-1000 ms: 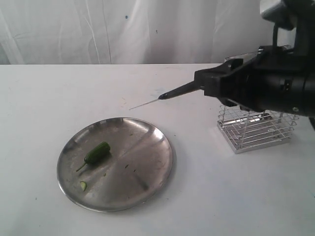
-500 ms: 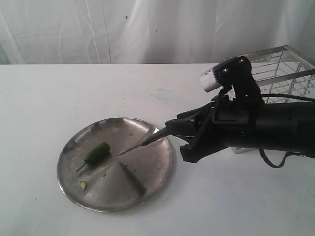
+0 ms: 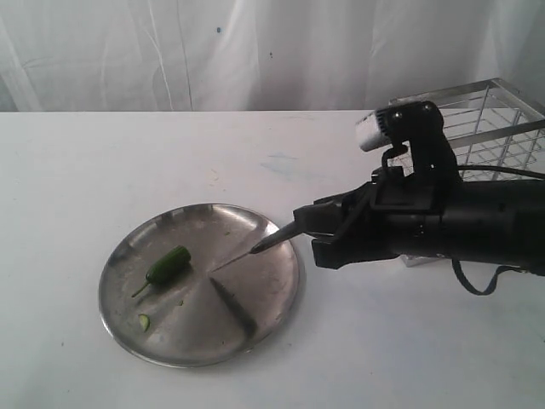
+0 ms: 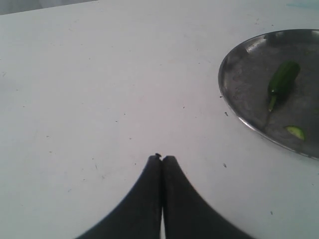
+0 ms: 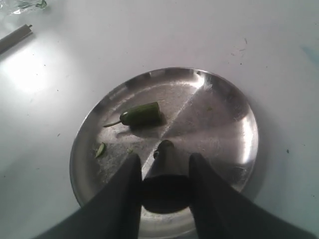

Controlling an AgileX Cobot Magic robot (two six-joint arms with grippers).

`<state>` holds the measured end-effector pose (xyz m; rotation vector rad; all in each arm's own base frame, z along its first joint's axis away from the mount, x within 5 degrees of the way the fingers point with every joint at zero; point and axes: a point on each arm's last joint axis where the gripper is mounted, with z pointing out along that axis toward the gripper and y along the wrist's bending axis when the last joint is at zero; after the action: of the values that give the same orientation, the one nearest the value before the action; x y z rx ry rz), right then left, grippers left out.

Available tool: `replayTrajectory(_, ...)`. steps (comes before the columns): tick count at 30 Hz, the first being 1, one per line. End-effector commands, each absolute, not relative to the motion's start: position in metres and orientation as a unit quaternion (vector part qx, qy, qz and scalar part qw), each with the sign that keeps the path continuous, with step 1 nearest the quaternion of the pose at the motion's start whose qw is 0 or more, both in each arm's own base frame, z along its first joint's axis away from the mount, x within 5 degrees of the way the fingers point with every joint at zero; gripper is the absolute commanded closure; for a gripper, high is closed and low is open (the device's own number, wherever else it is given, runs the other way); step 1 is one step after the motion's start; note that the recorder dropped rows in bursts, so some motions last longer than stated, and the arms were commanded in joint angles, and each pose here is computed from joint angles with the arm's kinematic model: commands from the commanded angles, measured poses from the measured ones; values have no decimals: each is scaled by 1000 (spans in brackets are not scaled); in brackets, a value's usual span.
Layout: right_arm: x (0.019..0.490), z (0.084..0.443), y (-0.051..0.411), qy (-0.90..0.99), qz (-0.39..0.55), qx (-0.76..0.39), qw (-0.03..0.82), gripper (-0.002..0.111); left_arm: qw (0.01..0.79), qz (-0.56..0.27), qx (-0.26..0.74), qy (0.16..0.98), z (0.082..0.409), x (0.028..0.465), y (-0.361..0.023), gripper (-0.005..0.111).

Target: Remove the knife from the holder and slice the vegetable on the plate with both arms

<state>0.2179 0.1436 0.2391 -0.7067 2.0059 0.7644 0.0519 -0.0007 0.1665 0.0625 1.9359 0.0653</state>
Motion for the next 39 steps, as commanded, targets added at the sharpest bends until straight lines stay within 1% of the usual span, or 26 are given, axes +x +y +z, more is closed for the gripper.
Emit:
replayTrajectory(1, 209, 257, 142, 782, 323, -285, 451, 108, 569, 23, 28, 822, 167, 52, -1, 107)
replayTrajectory(7, 191, 288, 133, 743, 316, -297, 509, 108, 569, 23, 28, 822, 167, 52, -1, 107)
replayTrajectory(9, 187, 296, 127, 738, 291, -300, 530, 108, 569, 23, 28, 822, 167, 52, -1, 107)
replayTrajectory(13, 179, 299, 122, 748, 277, -302, 522, 108, 569, 23, 28, 822, 167, 52, -1, 107)
replayTrajectory(17, 181, 295, 110, 802, 253, -218, 495, 108, 569, 23, 28, 822, 167, 52, -1, 107)
replayTrajectory(19, 183, 294, 103, 827, 252, -140, 482, 108, 569, 23, 28, 822, 167, 52, -1, 107)
replayTrajectory(20, 184, 294, 100, 835, 267, -81, 474, 108, 569, 23, 28, 822, 167, 52, -1, 107)
replayTrajectory(22, 184, 297, 95, 837, 274, -10, 473, 108, 569, 23, 28, 822, 167, 52, -1, 107)
replayTrajectory(23, 184, 298, 95, 833, 271, -4, 482, 108, 569, 23, 28, 822, 167, 52, -1, 107)
replayTrajectory(27, 181, 302, 105, 790, 247, -82, 555, 108, 569, 23, 28, 822, 167, 52, -1, 107)
replayTrajectory(30, 175, 293, 112, 741, 275, -103, 604, 108, 569, 23, 28, 822, 167, 52, -1, 107)
replayTrajectory(34, 169, 265, 116, 686, 315, -100, 649, 108, 569, 23, 28, 822, 167, 52, -1, 107)
replayTrajectory(36, 163, 248, 118, 669, 326, -116, 658, 108, 569, 23, 28, 822, 167, 52, -1, 107)
replayTrajectory(39, 156, 222, 121, 666, 346, -143, 645, 108, 569, 23, 28, 822, 167, 52, -1, 107)
